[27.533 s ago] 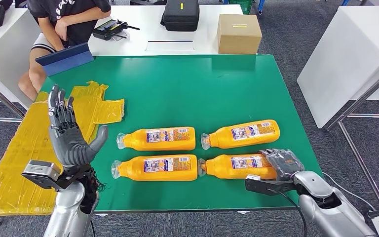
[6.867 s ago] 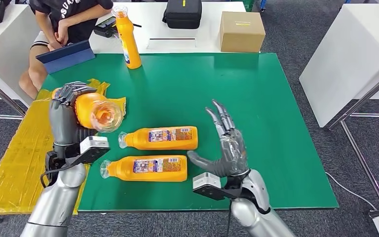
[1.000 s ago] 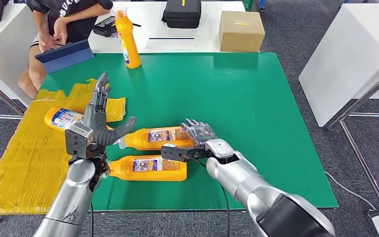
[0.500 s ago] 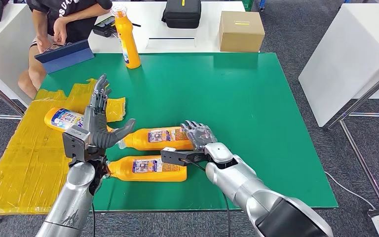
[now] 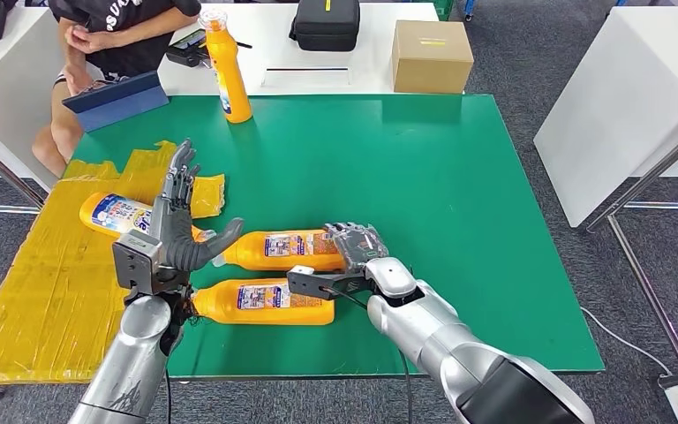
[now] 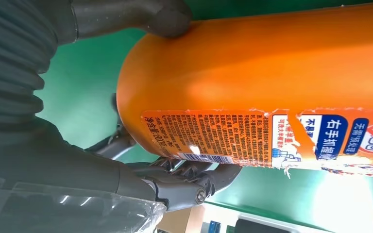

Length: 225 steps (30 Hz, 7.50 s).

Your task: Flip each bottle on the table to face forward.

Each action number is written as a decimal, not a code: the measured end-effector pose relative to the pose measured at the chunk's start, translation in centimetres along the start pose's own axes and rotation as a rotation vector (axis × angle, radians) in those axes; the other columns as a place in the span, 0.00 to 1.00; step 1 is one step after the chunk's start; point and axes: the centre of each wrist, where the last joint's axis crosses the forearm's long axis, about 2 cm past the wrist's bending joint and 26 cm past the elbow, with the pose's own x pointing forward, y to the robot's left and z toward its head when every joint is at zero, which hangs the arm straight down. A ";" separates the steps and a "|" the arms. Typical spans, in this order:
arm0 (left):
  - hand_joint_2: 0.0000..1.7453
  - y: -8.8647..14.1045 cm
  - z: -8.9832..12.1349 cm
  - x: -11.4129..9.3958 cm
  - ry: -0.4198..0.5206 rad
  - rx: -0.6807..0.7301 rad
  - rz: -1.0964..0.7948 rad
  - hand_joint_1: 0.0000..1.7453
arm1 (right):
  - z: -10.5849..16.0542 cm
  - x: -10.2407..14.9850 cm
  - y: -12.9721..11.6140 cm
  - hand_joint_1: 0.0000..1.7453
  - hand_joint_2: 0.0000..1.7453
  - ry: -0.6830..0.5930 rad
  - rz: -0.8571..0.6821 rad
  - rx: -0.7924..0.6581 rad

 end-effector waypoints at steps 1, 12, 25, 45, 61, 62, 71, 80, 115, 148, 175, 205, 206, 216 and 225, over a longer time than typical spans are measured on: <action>1.00 0.0 0.0 0.0 0.000 0.000 0.000 0.00 | 0.0 0.0 0.0 0.97 1.00 0.001 0.003 0.000; 1.00 0.0 0.2 0.0 0.003 0.002 0.002 0.00 | 0.1 0.0 0.2 0.00 1.00 0.003 0.028 -0.003; 1.00 -0.1 0.5 -0.1 0.011 0.003 0.014 0.00 | 0.1 0.7 0.5 0.00 1.00 -0.007 0.126 0.022; 1.00 -0.1 0.5 0.0 0.014 -0.003 0.039 0.00 | 0.1 1.8 0.5 0.00 1.00 -0.099 0.171 -0.004; 1.00 -0.5 0.2 0.4 0.012 -0.027 0.055 0.00 | 0.4 2.4 1.3 0.36 1.00 -0.157 0.079 -0.008; 1.00 -0.5 0.1 0.4 0.010 -0.026 0.057 0.00 | 0.4 2.4 1.4 0.59 1.00 -0.154 0.076 -0.007; 1.00 -0.6 0.3 0.8 0.004 -0.022 0.072 0.00 | 0.7 2.6 2.2 0.94 1.00 -0.107 0.089 -0.010; 1.00 -0.7 0.6 0.9 0.007 -0.021 0.073 0.00 | 0.9 2.7 2.5 0.99 1.00 -0.089 0.131 -0.039; 1.00 -0.6 1.7 0.6 0.035 0.060 0.023 0.00 | 2.9 1.9 -2.2 1.00 1.00 -0.132 -0.387 -0.783; 1.00 -2.4 -0.4 0.3 0.268 -0.021 0.645 0.00 | 3.6 1.1 -2.8 1.00 1.00 -0.192 -0.420 -0.943; 1.00 -4.2 -2.9 -0.6 0.307 -0.046 0.782 0.00 | 3.9 5.8 -0.6 1.00 1.00 -0.324 -0.309 -0.810; 1.00 -3.3 -1.8 -1.2 0.300 0.026 0.876 1.00 | 3.2 7.8 0.8 1.00 1.00 -0.344 -0.317 -0.691; 1.00 -3.3 -1.8 -1.2 0.301 0.027 0.878 1.00 | 3.2 7.8 0.8 1.00 1.00 -0.345 -0.315 -0.690; 1.00 -3.2 -1.3 -0.7 0.285 0.032 0.893 1.00 | 3.2 7.7 0.8 1.00 1.00 -0.352 -0.305 -0.693; 1.00 -3.2 -1.4 -0.6 0.282 0.032 0.898 1.00 | 3.2 7.5 0.8 0.99 1.00 -0.346 -0.312 -0.698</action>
